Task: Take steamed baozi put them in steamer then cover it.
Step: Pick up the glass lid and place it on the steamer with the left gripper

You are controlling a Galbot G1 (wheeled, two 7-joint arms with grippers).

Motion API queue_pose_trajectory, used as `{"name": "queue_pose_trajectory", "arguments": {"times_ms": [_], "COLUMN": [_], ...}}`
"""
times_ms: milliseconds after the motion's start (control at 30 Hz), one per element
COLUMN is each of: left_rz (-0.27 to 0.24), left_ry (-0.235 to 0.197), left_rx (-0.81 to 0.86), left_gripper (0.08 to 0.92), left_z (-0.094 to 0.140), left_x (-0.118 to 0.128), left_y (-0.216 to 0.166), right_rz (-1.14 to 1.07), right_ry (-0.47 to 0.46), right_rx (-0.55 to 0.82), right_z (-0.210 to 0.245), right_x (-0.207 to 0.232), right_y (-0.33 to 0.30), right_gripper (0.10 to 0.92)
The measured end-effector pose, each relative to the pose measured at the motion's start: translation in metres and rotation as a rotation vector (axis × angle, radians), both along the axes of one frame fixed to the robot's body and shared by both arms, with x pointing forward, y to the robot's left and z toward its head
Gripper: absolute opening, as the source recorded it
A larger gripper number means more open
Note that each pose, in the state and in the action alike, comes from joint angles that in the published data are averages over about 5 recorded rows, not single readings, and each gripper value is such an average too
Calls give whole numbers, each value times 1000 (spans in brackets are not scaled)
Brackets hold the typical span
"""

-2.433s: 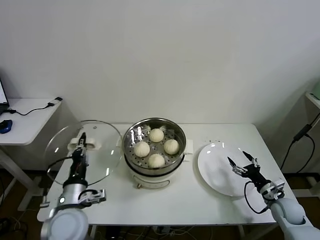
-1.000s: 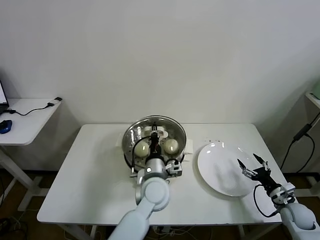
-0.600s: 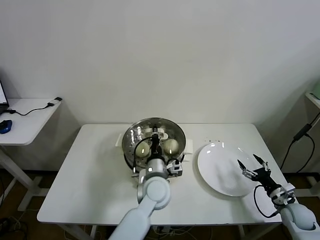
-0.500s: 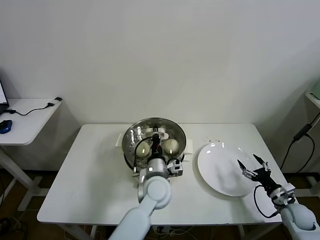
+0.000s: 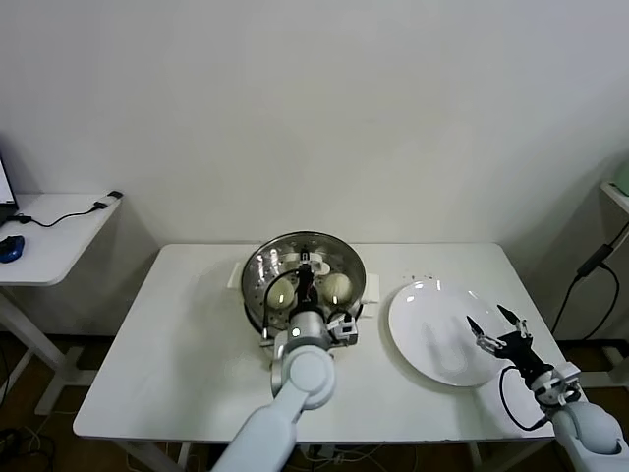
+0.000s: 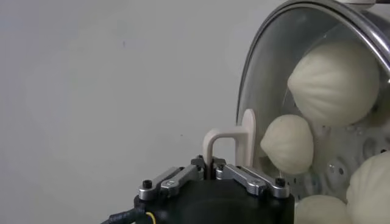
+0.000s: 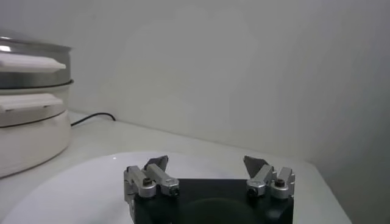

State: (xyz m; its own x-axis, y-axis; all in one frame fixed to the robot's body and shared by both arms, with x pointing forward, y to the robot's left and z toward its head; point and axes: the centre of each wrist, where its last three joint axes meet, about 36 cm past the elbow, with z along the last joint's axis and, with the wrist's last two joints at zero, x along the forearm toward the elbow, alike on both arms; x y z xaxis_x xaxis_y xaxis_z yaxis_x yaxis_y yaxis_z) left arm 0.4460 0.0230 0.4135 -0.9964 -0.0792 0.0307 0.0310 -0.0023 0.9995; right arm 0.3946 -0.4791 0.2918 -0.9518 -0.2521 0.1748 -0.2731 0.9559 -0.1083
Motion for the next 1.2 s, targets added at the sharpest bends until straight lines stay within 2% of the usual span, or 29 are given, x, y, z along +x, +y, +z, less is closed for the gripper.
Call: {"name": "queue_pose_trajectory", "arguments": {"times_ms": [467,567,767,1200], "left_rz": [5,-1,-10,-28], "left_ry": [-2,6,18,2], "left_rx": [-3,-1,-3,-43], "left_gripper": [144,173,336,708], "left_z": [-4,-4,0,18], "left_x": [0,-1,-7,-29], "left_y": [3,5,10,28], "right_rz": [7,6,7,9], "right_ry": [2,1,3,11], "right_rx": [-7,-8,-11,-20], "right_z": [-1,-1,0,1], "right_x": [-1,-1,0,0], "right_y": [-2,-2,-4,-5], "right_gripper": [823,823,823,823]}}
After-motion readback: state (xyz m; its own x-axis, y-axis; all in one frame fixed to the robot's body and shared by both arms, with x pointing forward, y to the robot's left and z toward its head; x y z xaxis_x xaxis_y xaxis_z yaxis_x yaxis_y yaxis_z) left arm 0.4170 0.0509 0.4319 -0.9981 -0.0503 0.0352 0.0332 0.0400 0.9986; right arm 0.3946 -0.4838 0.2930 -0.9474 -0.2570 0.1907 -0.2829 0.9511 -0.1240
